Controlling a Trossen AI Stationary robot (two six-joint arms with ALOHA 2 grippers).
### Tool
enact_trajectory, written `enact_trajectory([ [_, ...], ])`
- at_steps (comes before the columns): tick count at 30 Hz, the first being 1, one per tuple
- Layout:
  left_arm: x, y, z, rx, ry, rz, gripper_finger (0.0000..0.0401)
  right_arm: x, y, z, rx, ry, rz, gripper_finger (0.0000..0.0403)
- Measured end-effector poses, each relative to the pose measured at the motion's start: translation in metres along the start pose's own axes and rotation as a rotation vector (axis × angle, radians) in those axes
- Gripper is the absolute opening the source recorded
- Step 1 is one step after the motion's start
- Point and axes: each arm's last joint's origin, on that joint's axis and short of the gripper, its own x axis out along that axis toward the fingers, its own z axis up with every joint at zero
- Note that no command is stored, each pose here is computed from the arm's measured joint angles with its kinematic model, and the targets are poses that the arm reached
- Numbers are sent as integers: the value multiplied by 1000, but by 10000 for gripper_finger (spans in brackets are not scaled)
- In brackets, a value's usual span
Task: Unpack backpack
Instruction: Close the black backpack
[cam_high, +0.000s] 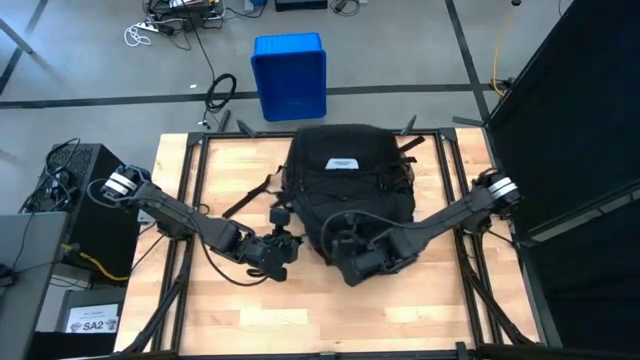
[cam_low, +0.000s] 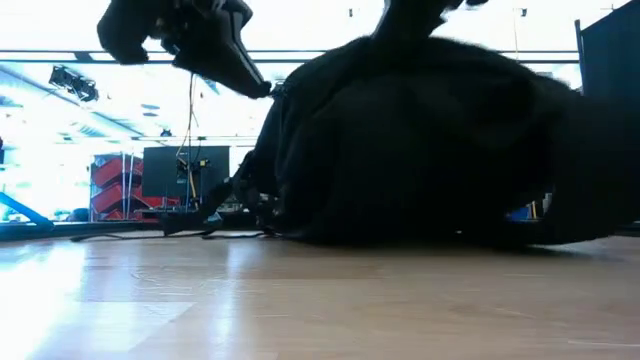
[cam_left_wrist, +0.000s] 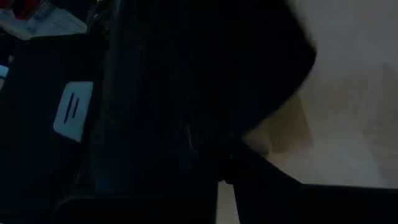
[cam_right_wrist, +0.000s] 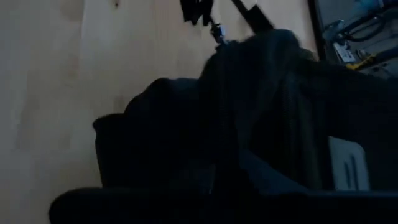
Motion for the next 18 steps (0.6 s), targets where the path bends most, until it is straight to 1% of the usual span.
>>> enact_trajectory([
  [5,16,-1,-22,-39,33,8,0,-31,-5,-7,47,-21,-20,0],
  [9,32,4,-48,-107,94,21,0,-52,-10,-11,78,-51,-20,0],
  [13,45,12,-70,-197,172,16,0,-68,-16,-14,111,-82,-27,0],
  [18,54,22,-85,-287,213,2,0,-80,-22,-19,146,-99,-54,0],
])
